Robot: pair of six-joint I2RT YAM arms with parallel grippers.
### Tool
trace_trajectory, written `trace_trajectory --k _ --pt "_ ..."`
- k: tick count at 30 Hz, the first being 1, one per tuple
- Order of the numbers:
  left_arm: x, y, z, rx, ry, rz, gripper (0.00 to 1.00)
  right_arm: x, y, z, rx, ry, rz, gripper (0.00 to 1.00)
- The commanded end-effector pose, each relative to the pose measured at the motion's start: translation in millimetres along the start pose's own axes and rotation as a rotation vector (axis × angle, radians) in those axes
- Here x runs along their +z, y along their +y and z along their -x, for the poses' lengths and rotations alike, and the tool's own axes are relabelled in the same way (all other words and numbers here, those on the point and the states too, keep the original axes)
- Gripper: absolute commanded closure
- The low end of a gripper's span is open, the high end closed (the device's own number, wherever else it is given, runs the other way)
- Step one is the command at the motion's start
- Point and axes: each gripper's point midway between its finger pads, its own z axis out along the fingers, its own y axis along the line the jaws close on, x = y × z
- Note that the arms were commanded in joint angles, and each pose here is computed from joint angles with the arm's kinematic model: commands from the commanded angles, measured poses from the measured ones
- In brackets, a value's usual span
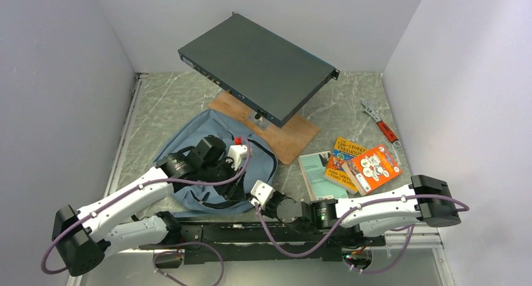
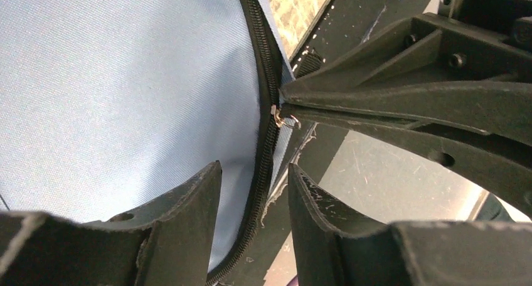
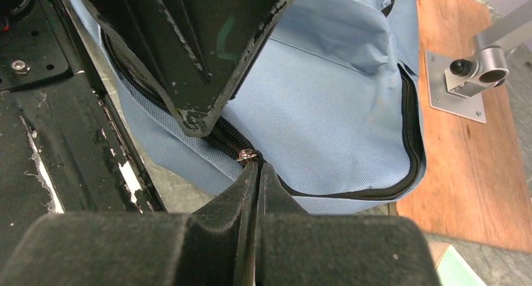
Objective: Pack the student bag
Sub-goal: Unzip the student bag at the center of the board.
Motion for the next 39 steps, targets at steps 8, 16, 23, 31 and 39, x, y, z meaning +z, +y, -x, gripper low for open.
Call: trace_trajectory --k 8,16,23,31,39 --pt "14.5 -1.9 13.5 0.027 -0.027 0.009 0.56 -4.6 -3.5 27.7 0.092 -0.092 -0.009 1.00" --pt "-14.5 24.0 18.0 0.011 -0.105 0.224 1.00 -12.2 -25.2 14.6 0.115 -0.057 -0.118 1.00" --pt "-79.4 33.9 36.7 0.049 -0.322 0.407 1.00 -37.4 -60.7 9.0 0.236 -0.119 -0.239 1.00" --pt "-135.2 16.1 39.8 0.184 -0.550 0.395 1.00 -39.1 -97.2 -12.5 0.300 -0.085 -0.375 1.00" --pt "-165.4 -8.2 37.4 0.240 -0.699 0.308 1.00 -15.0 -142.7 -32.1 0.285 0.044 -0.544 1.00"
